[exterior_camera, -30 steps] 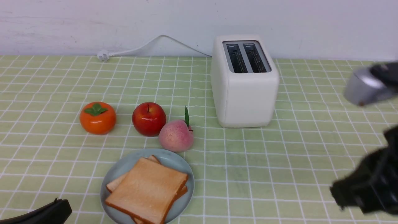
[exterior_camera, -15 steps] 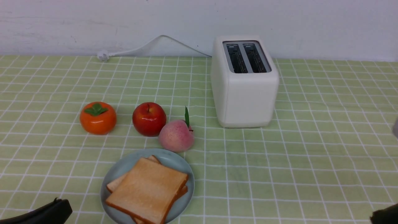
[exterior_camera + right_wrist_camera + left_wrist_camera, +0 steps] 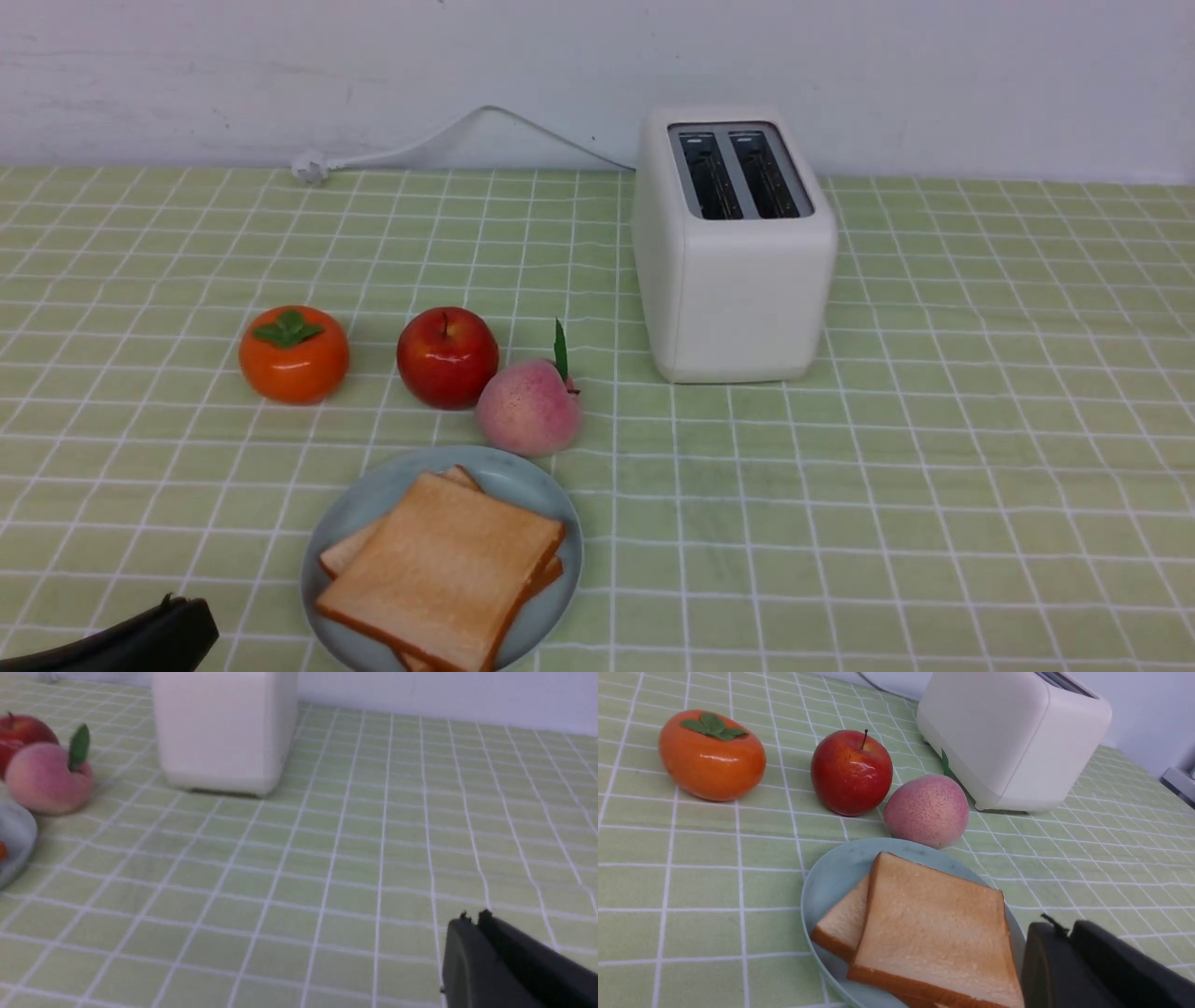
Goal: Take toasted bread from bread machine on green coffee tablecloth place on plate.
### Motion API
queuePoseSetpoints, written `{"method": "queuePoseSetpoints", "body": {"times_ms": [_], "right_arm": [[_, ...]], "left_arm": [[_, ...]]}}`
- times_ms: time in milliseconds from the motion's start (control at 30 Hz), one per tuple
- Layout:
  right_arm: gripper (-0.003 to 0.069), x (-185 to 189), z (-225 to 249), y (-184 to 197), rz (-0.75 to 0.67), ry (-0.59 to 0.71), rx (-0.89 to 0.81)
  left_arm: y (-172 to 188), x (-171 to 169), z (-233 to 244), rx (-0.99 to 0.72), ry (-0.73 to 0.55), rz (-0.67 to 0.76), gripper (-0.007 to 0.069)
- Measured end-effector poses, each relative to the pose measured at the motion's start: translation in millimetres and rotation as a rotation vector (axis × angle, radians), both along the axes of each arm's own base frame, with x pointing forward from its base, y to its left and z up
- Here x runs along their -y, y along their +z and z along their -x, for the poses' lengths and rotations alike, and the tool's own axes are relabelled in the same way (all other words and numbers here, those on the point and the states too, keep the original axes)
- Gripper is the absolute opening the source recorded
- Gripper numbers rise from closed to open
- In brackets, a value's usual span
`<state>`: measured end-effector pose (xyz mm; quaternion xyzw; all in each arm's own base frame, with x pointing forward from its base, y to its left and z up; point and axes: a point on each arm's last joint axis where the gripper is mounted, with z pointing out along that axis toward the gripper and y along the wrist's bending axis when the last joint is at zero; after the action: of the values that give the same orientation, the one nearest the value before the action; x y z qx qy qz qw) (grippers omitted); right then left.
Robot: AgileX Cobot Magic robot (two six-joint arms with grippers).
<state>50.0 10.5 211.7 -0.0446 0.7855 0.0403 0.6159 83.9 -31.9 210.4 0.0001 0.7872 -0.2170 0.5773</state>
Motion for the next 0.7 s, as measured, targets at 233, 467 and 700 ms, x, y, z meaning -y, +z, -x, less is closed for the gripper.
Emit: {"method": "queuePoseSetpoints", "body": {"times_ms": [233, 467, 700], "right_arm": [[-0.0014, 1, -1, -38, -0.107, -0.042, -0.091], [-0.0014, 1, -1, -38, -0.13, -0.047, -0.093], [-0.0012, 1, -1, -38, -0.133, -0.048, -0.094]], "left_arm": [[0, 0, 0, 0.001, -0.002, 0.001, 0.0058], [0, 0, 0, 0.001, -0.001, 0.001, 0.0068], [0, 0, 0, 0.001, -0.001, 0.001, 0.0075]]}}
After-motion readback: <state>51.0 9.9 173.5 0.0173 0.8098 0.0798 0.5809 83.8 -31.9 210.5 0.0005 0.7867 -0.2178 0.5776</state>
